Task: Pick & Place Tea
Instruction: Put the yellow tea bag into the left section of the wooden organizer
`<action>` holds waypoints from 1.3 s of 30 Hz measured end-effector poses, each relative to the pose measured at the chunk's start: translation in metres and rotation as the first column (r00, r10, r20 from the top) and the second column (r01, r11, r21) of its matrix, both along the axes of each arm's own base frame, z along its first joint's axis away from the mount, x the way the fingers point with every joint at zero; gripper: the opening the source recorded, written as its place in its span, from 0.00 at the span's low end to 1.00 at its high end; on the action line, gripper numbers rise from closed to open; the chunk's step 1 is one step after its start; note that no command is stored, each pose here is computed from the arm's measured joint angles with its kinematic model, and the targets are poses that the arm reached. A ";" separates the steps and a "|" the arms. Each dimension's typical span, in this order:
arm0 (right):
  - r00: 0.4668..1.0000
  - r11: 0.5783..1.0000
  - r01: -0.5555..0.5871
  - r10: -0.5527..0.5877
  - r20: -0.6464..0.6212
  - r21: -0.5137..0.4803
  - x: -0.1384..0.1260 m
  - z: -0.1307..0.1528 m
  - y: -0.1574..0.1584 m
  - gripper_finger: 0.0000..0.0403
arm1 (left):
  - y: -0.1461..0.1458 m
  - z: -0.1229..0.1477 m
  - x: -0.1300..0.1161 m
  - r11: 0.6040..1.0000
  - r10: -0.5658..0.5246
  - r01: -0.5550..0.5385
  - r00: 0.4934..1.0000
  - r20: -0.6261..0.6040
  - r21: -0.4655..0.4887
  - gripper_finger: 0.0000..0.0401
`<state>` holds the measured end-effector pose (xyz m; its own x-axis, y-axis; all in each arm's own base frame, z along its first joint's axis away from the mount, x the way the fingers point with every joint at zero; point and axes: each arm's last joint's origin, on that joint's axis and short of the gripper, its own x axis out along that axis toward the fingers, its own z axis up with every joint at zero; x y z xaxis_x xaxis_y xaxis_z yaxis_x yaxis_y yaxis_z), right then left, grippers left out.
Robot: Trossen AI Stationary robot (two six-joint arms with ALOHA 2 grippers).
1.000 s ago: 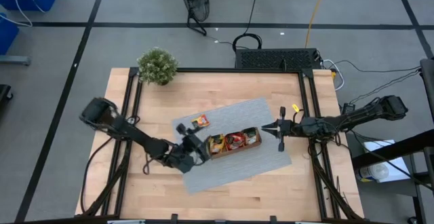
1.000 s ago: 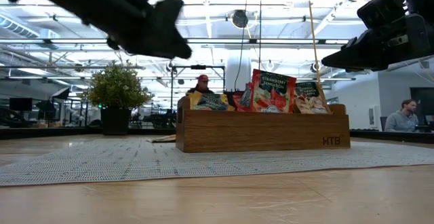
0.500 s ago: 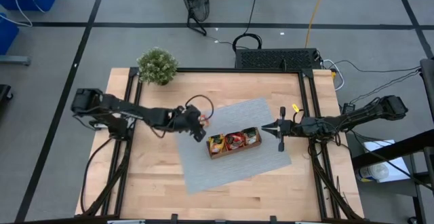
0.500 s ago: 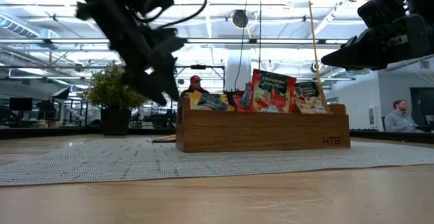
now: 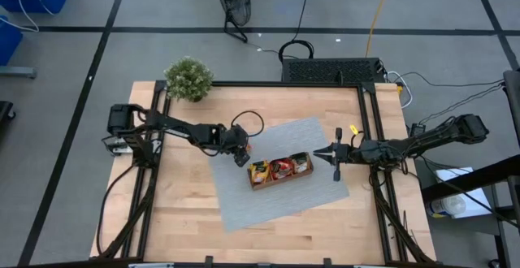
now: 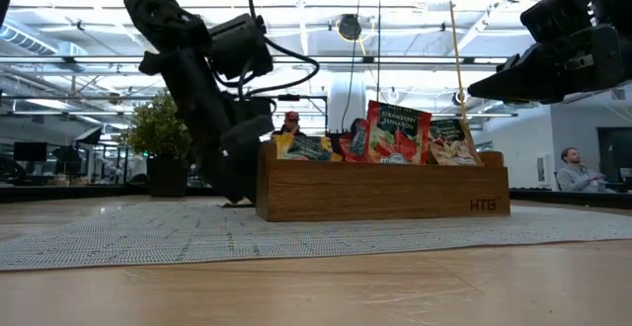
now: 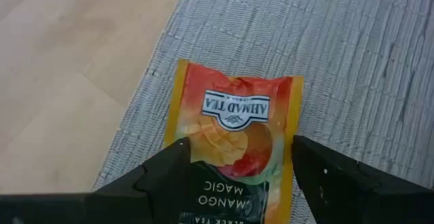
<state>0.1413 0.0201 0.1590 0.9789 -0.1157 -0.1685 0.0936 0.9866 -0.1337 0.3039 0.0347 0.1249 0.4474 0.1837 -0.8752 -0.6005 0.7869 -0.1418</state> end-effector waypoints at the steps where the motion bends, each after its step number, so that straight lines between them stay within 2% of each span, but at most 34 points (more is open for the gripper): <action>1: 1.000 1.000 0.000 0.000 0.000 -0.003 0.000 0.000 0.000 0.04 | -0.001 -0.002 -0.001 1.000 -0.005 0.005 1.000 -0.016 -0.005 0.64; 14: 1.000 1.000 0.000 0.000 -0.001 -0.007 0.000 0.000 0.000 0.04 | -0.003 -0.004 -0.012 1.000 0.014 -0.017 0.991 -0.135 -0.017 0.62; 21: 1.000 1.000 -0.001 0.001 -0.002 -0.007 0.000 0.000 0.000 0.04 | -0.003 -0.006 -0.016 0.998 0.045 -0.050 0.984 -0.171 -0.026 0.42; 30: 1.000 1.000 -0.001 0.001 -0.003 -0.007 0.000 0.000 0.000 0.04 | -0.003 -0.007 -0.017 0.999 0.026 -0.030 0.984 -0.177 -0.021 0.03; 36: 1.000 1.000 -0.001 0.001 -0.003 -0.007 0.000 0.000 0.000 0.04 | -0.004 0.002 -0.015 1.000 -0.007 0.007 0.984 -0.177 0.001 0.01; 39: 1.000 1.000 -0.001 0.001 -0.003 -0.007 0.000 0.000 0.000 0.04 | -0.006 0.015 -0.014 0.998 -0.029 0.021 0.987 -0.155 -0.056 0.04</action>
<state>0.1413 0.0201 0.1588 0.9785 -0.1157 -0.1705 0.0921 0.9858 -0.1406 0.2900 0.0287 0.1400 0.3086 0.1252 -0.9429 -0.5988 0.7958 -0.0903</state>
